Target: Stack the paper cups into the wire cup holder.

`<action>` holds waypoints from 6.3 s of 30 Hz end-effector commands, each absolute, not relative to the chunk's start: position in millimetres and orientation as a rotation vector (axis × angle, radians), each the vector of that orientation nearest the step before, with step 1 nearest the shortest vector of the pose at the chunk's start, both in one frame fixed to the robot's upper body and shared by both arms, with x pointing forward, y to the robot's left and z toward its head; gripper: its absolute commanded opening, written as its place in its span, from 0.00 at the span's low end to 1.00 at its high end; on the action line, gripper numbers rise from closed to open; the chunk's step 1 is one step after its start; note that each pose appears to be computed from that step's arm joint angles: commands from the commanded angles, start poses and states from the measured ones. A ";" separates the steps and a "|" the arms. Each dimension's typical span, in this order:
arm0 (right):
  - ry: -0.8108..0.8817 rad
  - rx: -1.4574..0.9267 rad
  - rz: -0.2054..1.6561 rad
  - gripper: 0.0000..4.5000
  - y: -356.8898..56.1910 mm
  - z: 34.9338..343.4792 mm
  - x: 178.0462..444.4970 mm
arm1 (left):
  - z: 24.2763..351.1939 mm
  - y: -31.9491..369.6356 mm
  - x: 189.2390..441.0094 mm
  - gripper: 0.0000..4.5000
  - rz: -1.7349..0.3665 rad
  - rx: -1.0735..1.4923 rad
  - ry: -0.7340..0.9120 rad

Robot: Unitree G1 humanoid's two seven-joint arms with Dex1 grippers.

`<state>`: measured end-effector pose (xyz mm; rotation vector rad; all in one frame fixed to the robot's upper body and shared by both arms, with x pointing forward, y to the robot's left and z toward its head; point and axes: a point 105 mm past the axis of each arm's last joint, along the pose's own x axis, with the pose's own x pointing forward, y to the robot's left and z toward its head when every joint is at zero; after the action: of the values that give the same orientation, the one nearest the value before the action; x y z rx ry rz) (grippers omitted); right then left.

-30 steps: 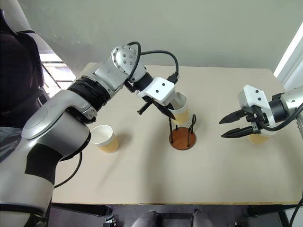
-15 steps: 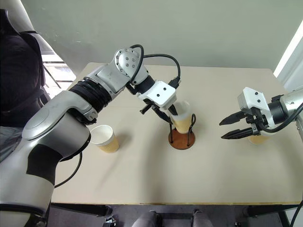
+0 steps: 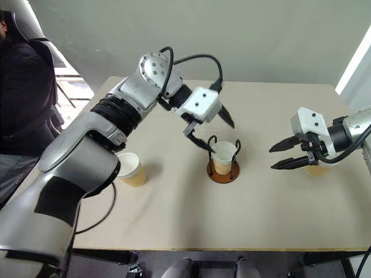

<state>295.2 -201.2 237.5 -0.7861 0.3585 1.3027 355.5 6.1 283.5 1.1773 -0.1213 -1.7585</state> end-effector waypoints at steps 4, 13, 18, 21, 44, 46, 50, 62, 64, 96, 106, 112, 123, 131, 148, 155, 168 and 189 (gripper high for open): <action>0.349 -0.848 1.131 0.49 -235.1 258.3 303.3 | 327.2 19.4 360.1 0.99 -1.671 0.915 -0.209; 0.503 -0.966 0.953 0.49 -289.6 241.5 318.3 | 347.0 26.0 355.4 0.99 -1.691 0.594 -0.257; 0.589 -1.020 0.956 0.49 -303.0 223.6 318.2 | 349.5 34.0 346.7 0.99 -1.737 0.455 -0.234; 0.619 -1.026 0.962 0.49 -307.8 216.6 319.0 | 340.1 40.4 341.4 0.99 -1.760 0.461 -0.202; 0.736 -1.173 0.898 0.49 -335.1 194.1 337.6 | 328.9 61.4 343.5 0.99 -1.724 0.387 -0.210; 0.745 -1.183 0.906 0.49 -334.5 189.7 339.0 | 325.3 63.8 344.4 0.99 -1.718 0.375 -0.209; 0.771 -1.205 0.909 0.49 -336.1 184.1 340.7 | 319.3 69.9 347.6 0.99 -1.686 0.369 -0.213; 0.799 -1.219 0.906 0.30 -337.6 181.2 344.6 | 253.0 107.7 348.2 1.00 -1.638 0.560 0.025; 0.801 -1.214 0.907 0.13 -337.6 180.9 344.7 | 252.2 109.7 348.1 1.00 -1.638 0.565 0.036; 0.797 -1.202 0.916 0.01 -334.7 185.3 343.5 | 265.9 94.4 345.7 1.00 -1.677 0.528 0.013; 0.799 -1.202 0.919 0.01 -334.4 185.6 343.0 | 260.7 98.5 348.3 1.00 -1.666 0.525 0.017; 0.803 -1.203 0.923 0.01 -334.3 185.9 342.5 | 261.0 100.1 349.3 1.00 -1.661 0.516 0.004; 0.802 -1.208 0.928 0.01 -332.4 187.7 343.3 | 260.2 100.5 350.1 1.00 -1.660 0.506 0.005; 0.788 -1.225 0.933 0.01 -329.1 193.5 344.7 | 259.5 101.0 349.2 1.00 -1.663 0.507 0.012; 0.591 -1.335 1.017 0.01 -279.3 232.2 352.4 | 247.9 106.2 356.4 1.00 -1.641 0.505 -0.004; 0.502 -1.372 1.059 0.01 -251.3 247.1 352.8 | 246.7 107.1 358.1 1.00 -1.638 0.493 0.011; 0.315 -1.443 1.073 0.01 -207.7 281.2 351.3 | 241.5 111.1 360.1 1.00 -1.627 0.509 0.045; 0.062 -1.531 1.198 0.01 -127.3 314.3 326.4 | 235.8 103.8 363.7 1.00 -1.640 0.527 0.061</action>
<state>334.0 -135.3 297.2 -1.5042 0.1327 1.2106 367.0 107.4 223.0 0.4982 0.1060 -1.6039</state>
